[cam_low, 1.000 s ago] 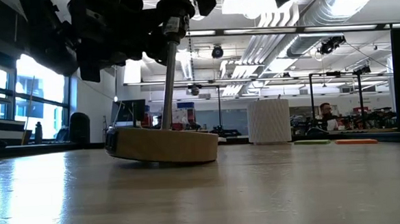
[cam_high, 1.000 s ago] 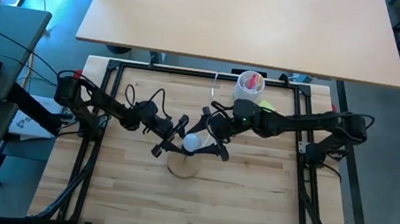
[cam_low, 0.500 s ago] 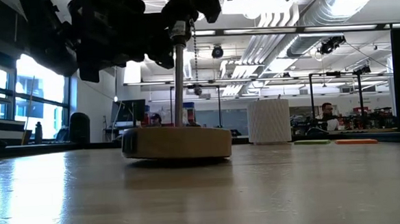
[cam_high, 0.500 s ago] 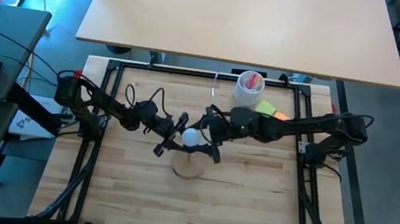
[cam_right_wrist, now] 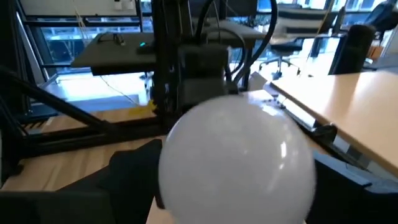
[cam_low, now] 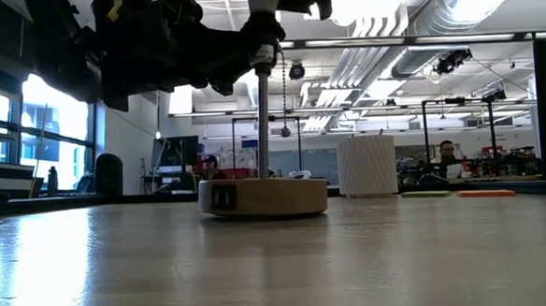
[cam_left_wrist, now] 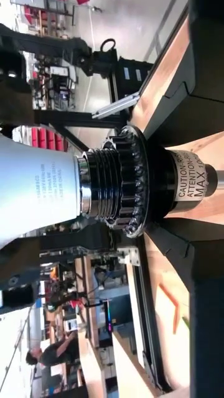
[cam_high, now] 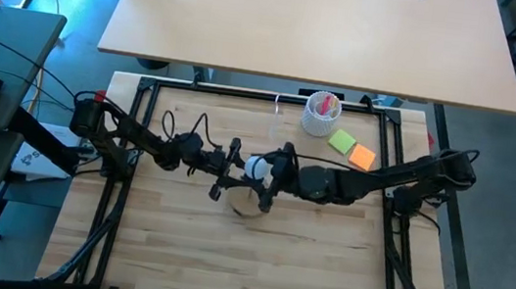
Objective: Screw lightbulb
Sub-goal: Insert the light bulb into the lamp
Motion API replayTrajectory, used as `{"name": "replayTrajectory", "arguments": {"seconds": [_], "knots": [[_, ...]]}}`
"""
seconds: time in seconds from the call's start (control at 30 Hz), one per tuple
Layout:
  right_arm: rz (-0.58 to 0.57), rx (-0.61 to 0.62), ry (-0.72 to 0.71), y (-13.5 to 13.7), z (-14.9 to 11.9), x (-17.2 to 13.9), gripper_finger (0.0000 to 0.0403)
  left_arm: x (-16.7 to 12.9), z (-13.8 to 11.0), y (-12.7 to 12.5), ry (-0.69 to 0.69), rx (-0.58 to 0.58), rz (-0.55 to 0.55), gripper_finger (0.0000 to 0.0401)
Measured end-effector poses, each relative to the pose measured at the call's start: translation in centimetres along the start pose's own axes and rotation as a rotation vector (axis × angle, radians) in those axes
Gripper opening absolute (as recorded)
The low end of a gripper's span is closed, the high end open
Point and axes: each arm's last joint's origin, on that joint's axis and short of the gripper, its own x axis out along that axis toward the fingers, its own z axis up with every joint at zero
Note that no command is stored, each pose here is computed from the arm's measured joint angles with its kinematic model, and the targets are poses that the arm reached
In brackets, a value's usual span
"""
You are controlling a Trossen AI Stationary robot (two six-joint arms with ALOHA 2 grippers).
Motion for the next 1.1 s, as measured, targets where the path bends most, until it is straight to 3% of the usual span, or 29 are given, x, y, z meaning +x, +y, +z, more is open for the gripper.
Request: {"name": "replayTrajectory", "arguments": {"seconds": [0.6, 0.9, 1.03, 1.1], "knots": [[0.014, -0.089, -0.215, -0.1, 3.0, -1.0, 0.0313, 0.0, -0.2, 0.0, 0.019, -0.012, 0.003, 0.0159], [0.087, -0.092, -0.348, -1.2, 8.8, -8.9, 0.0314, 0.0, -0.2, 0.2, 0.017, -0.026, 0.011, 0.0159], [0.156, -0.092, -0.264, -1.6, 9.1, -11.7, 0.0314, 0.0, -0.2, 0.2, 0.019, -0.052, 0.015, 0.0159], [0.259, -0.082, -0.229, -1.5, 8.6, -12.0, 0.0314, 0.0, -0.2, 0.2, 0.020, -0.051, 0.015, 0.0159]]}}
